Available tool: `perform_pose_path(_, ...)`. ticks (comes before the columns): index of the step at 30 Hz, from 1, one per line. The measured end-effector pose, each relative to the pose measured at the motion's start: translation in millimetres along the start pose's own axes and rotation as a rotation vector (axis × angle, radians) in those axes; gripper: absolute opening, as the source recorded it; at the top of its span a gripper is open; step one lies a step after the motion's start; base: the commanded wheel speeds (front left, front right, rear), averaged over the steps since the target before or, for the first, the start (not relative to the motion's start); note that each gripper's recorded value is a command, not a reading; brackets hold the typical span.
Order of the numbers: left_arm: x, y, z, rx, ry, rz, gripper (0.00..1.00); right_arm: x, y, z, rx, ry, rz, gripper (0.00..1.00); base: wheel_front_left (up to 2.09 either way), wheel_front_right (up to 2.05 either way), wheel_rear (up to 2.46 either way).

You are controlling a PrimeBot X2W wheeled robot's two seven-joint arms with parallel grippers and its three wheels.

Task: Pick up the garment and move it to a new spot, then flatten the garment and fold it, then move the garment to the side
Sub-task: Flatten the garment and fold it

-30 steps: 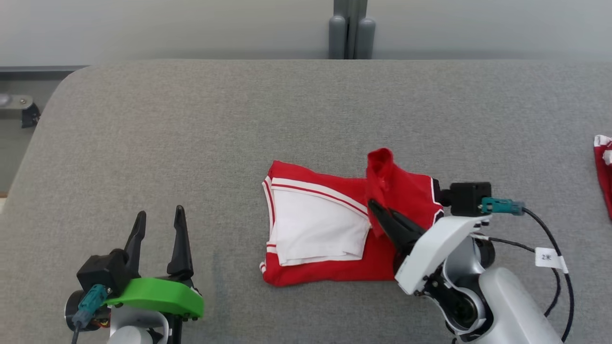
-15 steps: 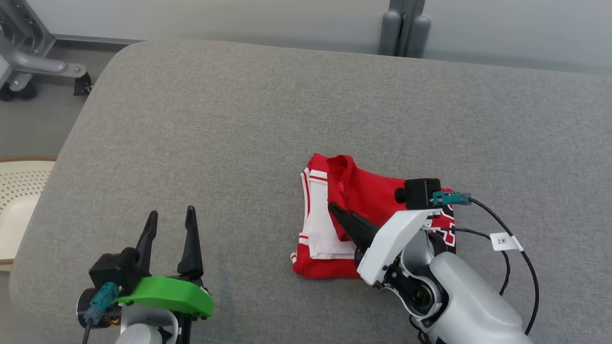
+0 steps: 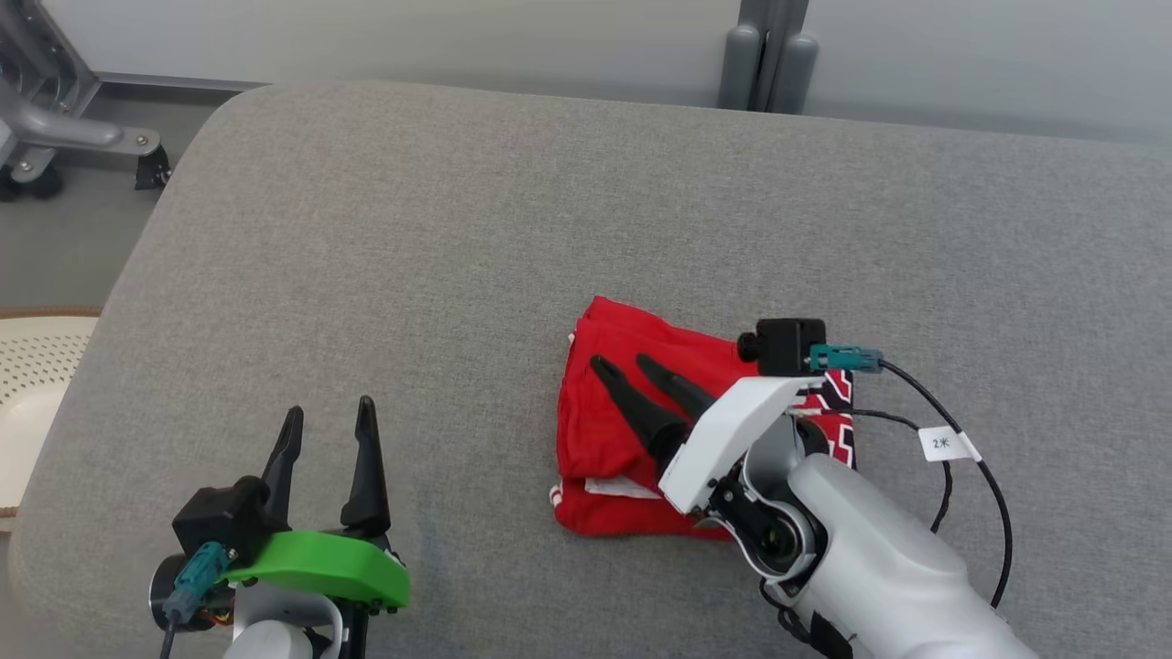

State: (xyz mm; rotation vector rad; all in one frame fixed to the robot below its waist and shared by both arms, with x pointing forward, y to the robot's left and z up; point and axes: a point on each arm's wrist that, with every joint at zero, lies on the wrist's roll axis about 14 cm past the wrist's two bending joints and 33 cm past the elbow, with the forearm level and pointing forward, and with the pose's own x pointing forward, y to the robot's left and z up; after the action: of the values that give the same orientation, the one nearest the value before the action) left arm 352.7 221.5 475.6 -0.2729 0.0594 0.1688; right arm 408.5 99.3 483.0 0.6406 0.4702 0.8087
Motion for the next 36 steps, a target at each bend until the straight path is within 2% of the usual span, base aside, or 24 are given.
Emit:
perform_pose_path(4,2.7,-7.8,-0.7,-0.003,0.001,-0.023,1.0,-4.9,-8.2,35.3,-0.086,-0.133,-0.029,1.0,0.0,0.0,0.0)
perform_pose_path(12,6.9,-26.3,-2.2,-0.006,0.002,-0.079,1.0,-40.9,-53.1,86.9,-0.254,-0.316,-0.174,1.0,0.0,0.0,0.0)
perform_pose_path(23,17.4,-66.8,6.5,0.013,-0.036,-0.194,1.0,-116.6,-100.6,107.0,-0.371,-0.474,-0.397,1.0,0.0,0.0,0.0)
perform_pose_path(28,16.2,-77.0,5.4,0.012,-0.039,-0.219,1.0,-150.8,-103.0,106.0,-0.442,-0.514,-0.473,1.0,0.0,0.0,0.0)
perform_pose_path(36,4.6,-68.7,-1.5,0.013,-0.031,-0.194,1.0,-186.6,-94.9,100.7,-0.487,-0.542,-0.539,1.0,0.0,0.0,0.0)
